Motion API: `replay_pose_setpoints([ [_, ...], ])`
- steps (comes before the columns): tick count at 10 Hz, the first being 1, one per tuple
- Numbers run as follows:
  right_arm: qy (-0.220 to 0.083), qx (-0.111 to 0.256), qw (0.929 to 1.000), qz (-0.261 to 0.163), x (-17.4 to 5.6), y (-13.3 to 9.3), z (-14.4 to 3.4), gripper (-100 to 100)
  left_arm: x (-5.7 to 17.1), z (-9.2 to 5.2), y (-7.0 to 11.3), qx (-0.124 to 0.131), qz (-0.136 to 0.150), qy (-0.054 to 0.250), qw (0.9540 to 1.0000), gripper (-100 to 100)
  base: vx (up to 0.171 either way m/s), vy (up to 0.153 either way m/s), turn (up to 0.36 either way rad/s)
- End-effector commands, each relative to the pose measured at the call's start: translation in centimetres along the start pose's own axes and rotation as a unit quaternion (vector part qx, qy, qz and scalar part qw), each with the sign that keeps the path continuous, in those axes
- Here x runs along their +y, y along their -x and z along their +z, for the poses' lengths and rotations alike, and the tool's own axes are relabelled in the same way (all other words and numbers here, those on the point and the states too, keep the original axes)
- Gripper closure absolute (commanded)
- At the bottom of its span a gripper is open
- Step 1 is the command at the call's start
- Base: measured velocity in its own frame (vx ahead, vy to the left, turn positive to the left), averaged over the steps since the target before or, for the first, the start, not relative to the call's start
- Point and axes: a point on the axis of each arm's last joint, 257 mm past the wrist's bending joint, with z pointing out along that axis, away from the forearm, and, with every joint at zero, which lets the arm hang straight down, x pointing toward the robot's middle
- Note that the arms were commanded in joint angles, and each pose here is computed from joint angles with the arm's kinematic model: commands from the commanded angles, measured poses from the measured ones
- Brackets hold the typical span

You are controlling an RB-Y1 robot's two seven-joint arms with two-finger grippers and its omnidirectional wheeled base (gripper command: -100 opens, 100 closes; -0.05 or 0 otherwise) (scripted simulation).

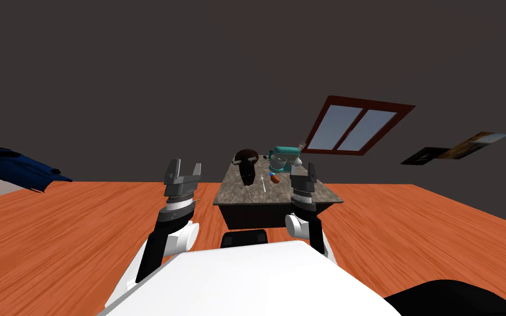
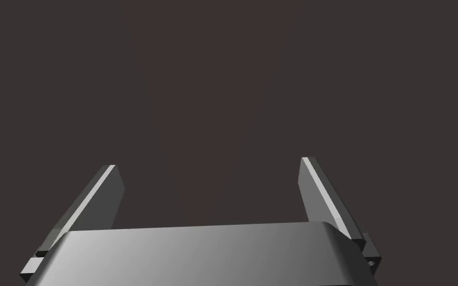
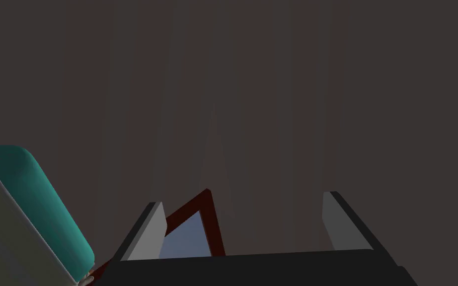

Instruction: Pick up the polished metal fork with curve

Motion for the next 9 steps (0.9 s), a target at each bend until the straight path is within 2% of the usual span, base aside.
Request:
replay_pose_setpoints([
  [1,-0.01,0.013,0.9998,-0.006,-0.4,0.1,-0.4,-100,0.0,0.0,0.0,0.0,0.0,0.0,1.0,0,-0.045,-0.008,0.021],
  [3,-0.032,0.029,0.9989,-0.016,-1.4,0.6,-1.2,-100,0.0,0.0,0.0,0.0,0.0,0.0,1.0,0,-0.097,-0.023,0.048],
  [7,-0.107,0.042,0.9928,-0.032,-4.4,3.3,-4.4,-100,0.0,0.0,0.0,0.0,0.0,0.0,1.0,0,-0.181,-0.053,0.136],
  [8,-0.107,0.042,0.9928,-0.032,-4.4,3.3,-4.4,-100,0.0,0.0,0.0,0.0,0.0,0.0,1.0,0,-0.135,-0.014,0.083],
  [9,-0.132,0.042,0.9897,-0.036,-5.3,4.3,-5.5,-100,0.0,0.0,0.0,0.0,0.0,0.0,1.0,0,-0.137,0.008,0.166],
])
